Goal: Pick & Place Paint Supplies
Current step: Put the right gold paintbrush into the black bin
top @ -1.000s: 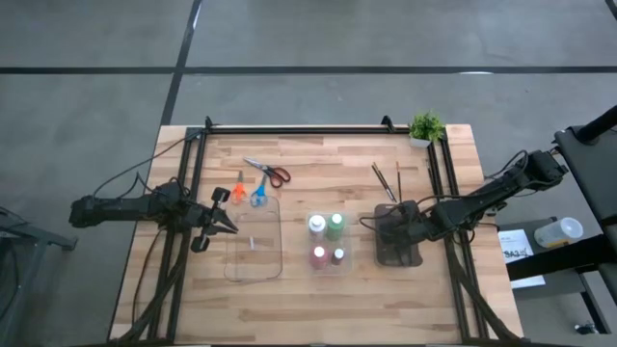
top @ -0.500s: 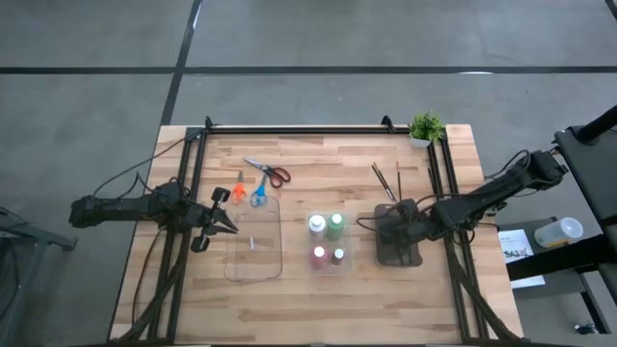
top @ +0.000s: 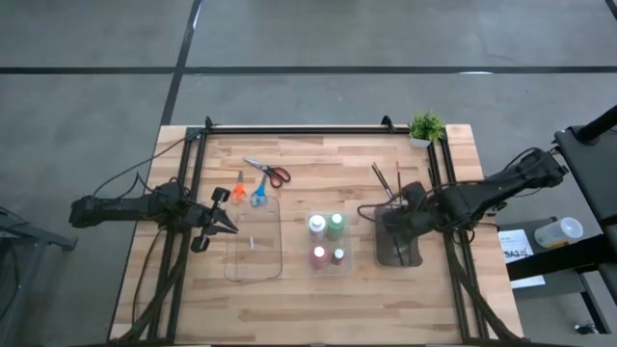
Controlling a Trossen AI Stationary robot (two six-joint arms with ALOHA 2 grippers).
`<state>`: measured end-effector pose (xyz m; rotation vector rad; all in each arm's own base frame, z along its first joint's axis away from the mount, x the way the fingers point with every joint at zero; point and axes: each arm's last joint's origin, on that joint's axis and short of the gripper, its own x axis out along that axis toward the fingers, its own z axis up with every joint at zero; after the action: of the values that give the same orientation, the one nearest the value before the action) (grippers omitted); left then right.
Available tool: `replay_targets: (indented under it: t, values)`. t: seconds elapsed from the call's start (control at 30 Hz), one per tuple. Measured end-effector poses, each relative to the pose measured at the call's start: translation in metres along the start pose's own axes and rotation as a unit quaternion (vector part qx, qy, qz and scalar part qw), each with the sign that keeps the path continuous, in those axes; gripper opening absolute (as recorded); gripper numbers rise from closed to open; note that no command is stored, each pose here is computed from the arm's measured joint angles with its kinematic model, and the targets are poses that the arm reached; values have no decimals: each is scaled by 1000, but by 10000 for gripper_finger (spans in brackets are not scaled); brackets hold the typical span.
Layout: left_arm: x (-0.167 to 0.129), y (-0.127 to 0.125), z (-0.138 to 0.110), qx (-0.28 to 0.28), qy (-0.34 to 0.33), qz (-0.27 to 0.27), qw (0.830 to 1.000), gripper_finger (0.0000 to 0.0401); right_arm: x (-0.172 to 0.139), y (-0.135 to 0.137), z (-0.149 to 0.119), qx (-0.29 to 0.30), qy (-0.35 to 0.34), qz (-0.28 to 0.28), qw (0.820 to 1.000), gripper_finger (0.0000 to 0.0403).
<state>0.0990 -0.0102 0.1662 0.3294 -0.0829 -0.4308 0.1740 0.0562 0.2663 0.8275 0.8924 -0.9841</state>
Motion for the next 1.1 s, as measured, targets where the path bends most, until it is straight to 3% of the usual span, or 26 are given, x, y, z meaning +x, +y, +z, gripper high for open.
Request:
replay_targets:
  t: [0.2,0.47,0.7,1.1]
  values:
    - [0,0,0,0,0,0,1000,35,-15,-9,26,10,-38,-64,997,109]
    - [0,0,0,0,0,0,1000,35,4,-16,64,4,-50,-104,993,109]
    - [0,0,0,0,0,0,1000,35,43,-28,93,9,-23,-95,995,109]
    - [0,0,0,0,0,0,1000,36,93,-75,123,65,25,-76,995,109]
